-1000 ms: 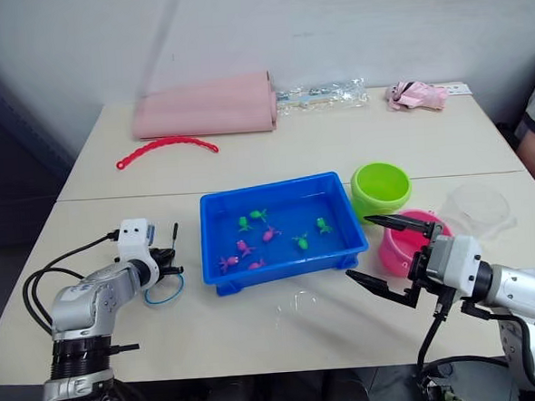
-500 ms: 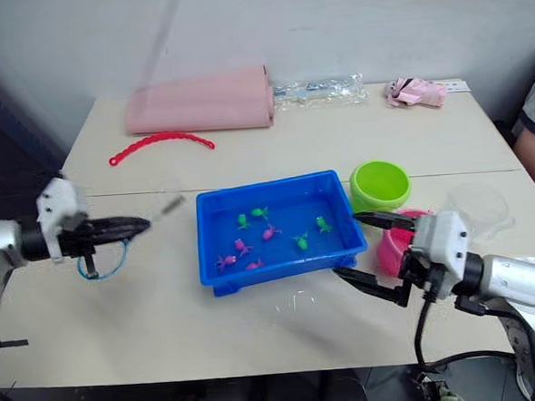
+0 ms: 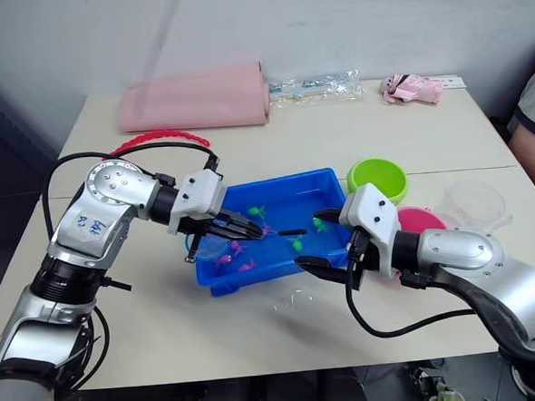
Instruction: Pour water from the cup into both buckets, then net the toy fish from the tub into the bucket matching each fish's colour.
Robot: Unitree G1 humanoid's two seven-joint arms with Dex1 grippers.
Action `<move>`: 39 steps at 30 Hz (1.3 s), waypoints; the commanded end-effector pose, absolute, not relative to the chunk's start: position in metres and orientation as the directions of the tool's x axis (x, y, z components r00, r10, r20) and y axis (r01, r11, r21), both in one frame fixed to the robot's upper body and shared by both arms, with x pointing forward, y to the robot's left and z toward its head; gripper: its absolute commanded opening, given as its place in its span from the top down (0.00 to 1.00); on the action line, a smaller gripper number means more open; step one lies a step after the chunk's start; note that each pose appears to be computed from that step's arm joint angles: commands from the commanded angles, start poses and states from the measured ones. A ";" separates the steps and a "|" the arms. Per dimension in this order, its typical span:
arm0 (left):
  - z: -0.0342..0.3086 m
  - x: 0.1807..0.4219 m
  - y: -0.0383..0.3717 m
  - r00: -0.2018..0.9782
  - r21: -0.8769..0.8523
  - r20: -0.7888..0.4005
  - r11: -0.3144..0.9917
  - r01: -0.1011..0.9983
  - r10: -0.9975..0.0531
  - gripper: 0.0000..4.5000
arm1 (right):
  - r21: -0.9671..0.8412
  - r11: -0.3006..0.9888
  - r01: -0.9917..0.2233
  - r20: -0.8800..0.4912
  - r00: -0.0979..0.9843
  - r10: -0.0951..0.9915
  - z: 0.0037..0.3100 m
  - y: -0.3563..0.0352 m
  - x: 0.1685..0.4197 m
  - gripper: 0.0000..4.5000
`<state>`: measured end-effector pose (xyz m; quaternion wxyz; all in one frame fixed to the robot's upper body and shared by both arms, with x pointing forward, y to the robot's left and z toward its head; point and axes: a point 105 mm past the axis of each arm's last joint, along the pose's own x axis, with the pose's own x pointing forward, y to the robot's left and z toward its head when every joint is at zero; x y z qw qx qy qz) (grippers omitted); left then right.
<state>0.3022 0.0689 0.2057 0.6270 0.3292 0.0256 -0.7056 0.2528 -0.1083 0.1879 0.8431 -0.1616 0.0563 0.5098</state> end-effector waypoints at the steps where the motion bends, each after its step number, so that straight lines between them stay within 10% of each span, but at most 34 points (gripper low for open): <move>1: 0.215 0.300 0.062 0.013 0.425 -0.496 -0.231 0.875 -0.868 0.98 | -0.222 0.410 -0.885 -0.257 0.459 0.851 0.190 -0.102 0.252 0.00; 17: 0.203 0.294 0.045 0.025 0.422 -0.506 -0.222 0.879 -0.862 0.98 | -0.156 0.418 -0.895 -0.227 0.445 0.867 0.190 -0.085 0.260 0.00; 21: 0.199 0.294 0.048 0.035 0.418 -0.517 -0.217 0.882 -0.855 1.00 | -0.160 0.414 -0.896 -0.227 0.441 0.868 0.192 -0.084 0.261 0.27; 27: 0.198 0.291 0.048 0.025 0.415 -0.494 -0.210 0.885 -0.869 1.00 | -0.162 0.408 -0.899 -0.236 0.437 0.868 0.191 -0.086 0.260 0.93; 33: 0.205 0.287 0.054 0.025 0.390 -0.424 -0.158 0.907 -0.905 1.00 | -0.177 0.398 -0.900 -0.238 0.432 0.870 0.191 -0.089 0.260 0.98; 39: 0.264 0.297 0.080 0.063 0.376 -0.064 0.034 0.926 -0.996 0.41 | -0.252 0.389 -0.886 -0.221 0.444 0.868 0.198 -0.094 0.264 1.00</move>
